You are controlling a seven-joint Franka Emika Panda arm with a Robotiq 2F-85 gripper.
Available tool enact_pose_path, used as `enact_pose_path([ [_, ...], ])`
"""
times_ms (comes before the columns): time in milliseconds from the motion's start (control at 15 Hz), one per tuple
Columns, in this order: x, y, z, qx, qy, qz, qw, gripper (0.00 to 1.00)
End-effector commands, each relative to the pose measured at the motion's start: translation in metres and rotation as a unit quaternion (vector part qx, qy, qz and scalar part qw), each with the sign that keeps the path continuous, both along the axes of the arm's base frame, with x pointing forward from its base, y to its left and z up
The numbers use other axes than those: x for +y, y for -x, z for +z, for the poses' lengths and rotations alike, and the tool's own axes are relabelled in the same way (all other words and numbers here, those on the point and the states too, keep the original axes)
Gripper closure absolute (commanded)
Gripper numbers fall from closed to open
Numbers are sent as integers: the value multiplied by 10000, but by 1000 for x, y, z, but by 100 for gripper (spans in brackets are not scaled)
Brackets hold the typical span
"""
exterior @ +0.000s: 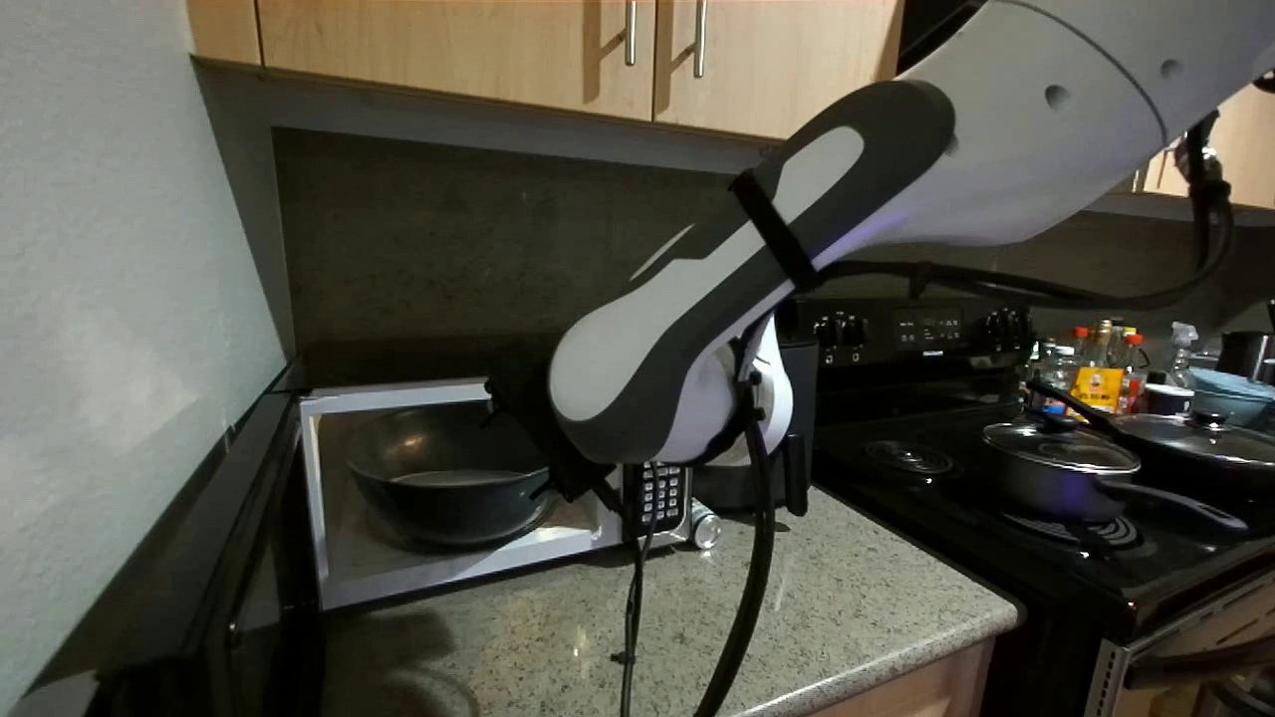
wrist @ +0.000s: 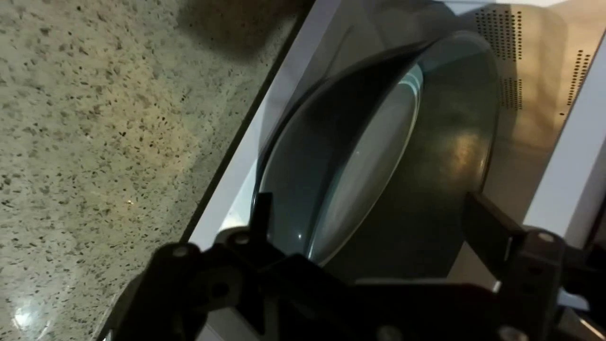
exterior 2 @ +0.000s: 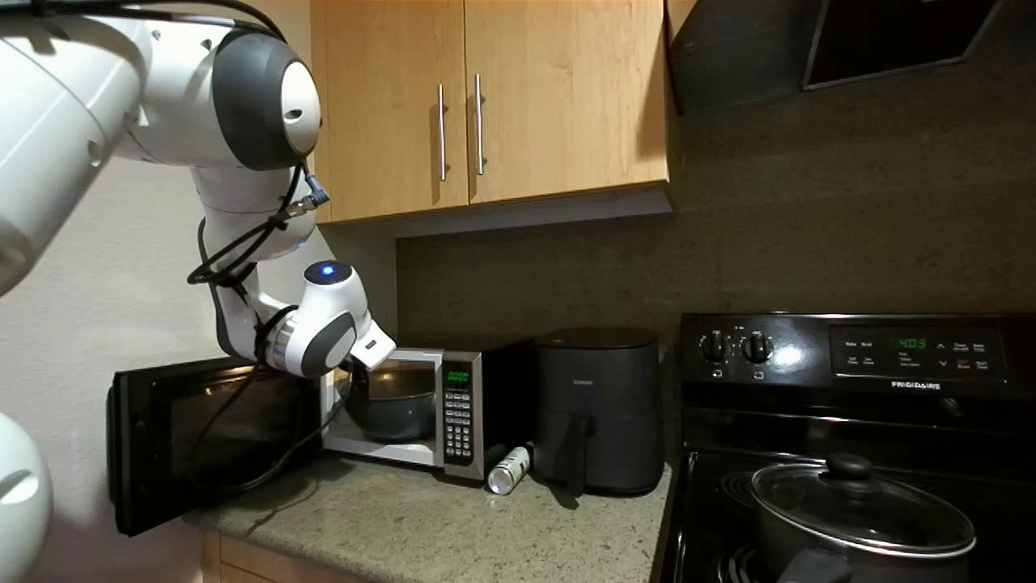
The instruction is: Open the microwave door, place the blue bowl inside the microwave
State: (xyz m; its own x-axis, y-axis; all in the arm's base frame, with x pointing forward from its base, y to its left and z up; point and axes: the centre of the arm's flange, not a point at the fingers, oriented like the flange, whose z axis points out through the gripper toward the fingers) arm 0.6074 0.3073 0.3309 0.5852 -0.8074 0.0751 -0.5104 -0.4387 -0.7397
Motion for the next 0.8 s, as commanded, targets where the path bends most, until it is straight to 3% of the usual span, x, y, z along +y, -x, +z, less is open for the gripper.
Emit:
enact_pose_path([
  [0,-10,24,18,169,-12,41,9998,0],
  [467,-6,46,31,635,-116,289,9975,0],
  [733,-4,67,42,1193,-55,592,9911,0],
])
